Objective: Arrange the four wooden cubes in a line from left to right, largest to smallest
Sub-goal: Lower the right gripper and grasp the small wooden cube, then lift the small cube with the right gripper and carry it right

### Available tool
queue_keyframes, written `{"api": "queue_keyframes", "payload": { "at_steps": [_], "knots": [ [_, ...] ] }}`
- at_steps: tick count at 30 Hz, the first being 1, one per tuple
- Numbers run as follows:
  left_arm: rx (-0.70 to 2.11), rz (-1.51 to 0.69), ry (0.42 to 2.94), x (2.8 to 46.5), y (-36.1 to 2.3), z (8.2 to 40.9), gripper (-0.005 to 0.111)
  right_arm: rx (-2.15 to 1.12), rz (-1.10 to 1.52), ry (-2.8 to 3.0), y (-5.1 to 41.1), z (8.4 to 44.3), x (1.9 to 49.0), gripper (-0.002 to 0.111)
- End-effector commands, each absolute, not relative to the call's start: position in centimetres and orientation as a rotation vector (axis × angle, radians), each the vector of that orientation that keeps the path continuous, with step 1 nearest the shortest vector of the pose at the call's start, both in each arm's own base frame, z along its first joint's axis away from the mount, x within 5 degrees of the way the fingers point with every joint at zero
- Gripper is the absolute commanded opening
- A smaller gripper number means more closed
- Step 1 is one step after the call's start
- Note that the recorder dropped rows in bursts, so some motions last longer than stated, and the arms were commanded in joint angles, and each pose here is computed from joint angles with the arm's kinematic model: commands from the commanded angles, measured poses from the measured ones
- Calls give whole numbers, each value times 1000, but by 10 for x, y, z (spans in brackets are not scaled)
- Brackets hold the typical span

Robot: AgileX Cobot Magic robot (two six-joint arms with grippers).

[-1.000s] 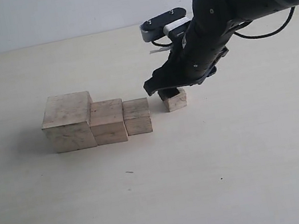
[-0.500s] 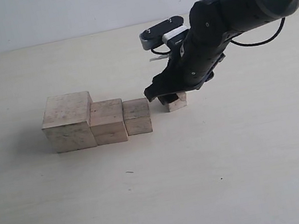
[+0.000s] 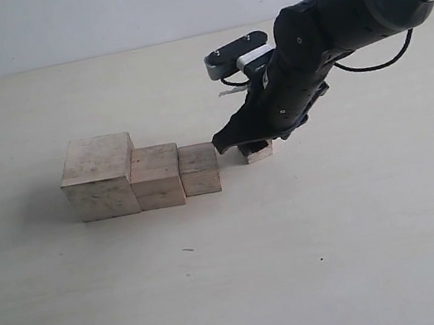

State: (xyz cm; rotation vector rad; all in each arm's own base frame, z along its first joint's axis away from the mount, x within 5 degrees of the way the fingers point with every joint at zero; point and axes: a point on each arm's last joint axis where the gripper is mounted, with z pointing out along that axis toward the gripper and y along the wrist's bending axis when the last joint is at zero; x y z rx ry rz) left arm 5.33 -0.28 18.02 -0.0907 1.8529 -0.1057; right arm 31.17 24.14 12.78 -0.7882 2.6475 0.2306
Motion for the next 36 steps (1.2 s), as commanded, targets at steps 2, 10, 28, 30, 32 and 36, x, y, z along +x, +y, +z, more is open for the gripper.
{"api": "queue_keyframes", "payload": {
  "at_steps": [2,10,28,30,32,36],
  "knots": [
    [-82,-108,1842,53,-3,181,0,-830,230,2594,238,157,309,0],
    [-82,-108,1842,53,-3,181,0,-1914,64,2178,218,200,276,0],
    [-82,-108,1842,53,-3,181,0,-1952,127,1981,220,201,288,0],
    [-82,-108,1842,53,-3,181,0,-1920,195,1978,214,201,293,0],
    [-82,-108,1842,53,-3,181,0,-1881,306,1974,208,203,298,0],
    [-82,-108,1842,53,-3,181,0,-1973,416,1877,196,196,304,0]
  ]
}}
